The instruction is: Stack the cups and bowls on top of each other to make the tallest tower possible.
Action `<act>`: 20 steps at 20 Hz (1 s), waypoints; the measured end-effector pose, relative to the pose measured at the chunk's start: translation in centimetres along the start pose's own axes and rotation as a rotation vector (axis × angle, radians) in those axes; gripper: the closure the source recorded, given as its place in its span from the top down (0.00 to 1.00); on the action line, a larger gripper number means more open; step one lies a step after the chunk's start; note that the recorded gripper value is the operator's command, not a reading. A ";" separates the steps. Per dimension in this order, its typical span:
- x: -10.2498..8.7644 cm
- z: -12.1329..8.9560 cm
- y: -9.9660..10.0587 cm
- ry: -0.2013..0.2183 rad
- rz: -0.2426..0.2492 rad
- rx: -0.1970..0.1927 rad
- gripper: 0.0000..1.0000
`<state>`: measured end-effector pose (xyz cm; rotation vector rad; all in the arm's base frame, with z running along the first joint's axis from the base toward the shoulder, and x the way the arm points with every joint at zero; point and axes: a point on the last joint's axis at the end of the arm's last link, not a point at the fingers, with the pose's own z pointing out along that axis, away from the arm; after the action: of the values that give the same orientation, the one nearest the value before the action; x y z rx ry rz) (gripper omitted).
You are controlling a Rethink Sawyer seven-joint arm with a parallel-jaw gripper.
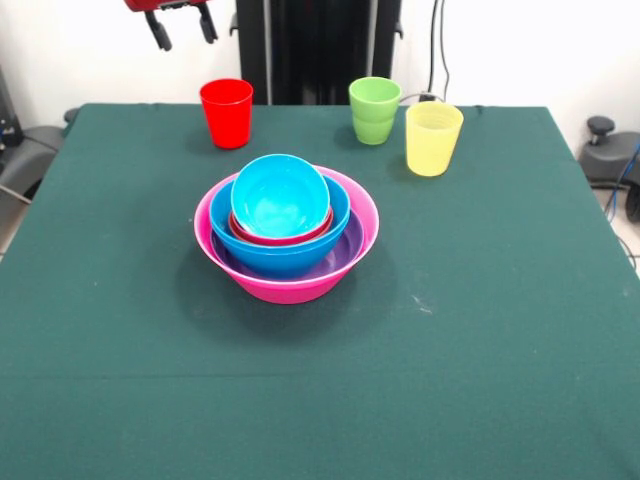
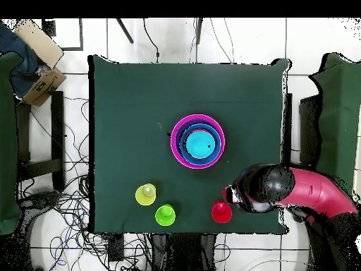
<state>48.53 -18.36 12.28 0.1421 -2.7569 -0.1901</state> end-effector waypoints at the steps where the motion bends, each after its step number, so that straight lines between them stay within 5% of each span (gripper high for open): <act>1: 0.0 0.0 0.1 0.000 -0.002 0.000 1.00; 6: -0.1 0.0 0.3 0.001 -0.006 0.000 1.00; 7: -0.1 0.0 0.3 0.001 -0.007 0.000 0.00; 20: -0.7 -0.2 0.8 -0.027 -0.023 0.006 0.00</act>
<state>49.21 -17.52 12.32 0.1738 -2.7838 -0.1914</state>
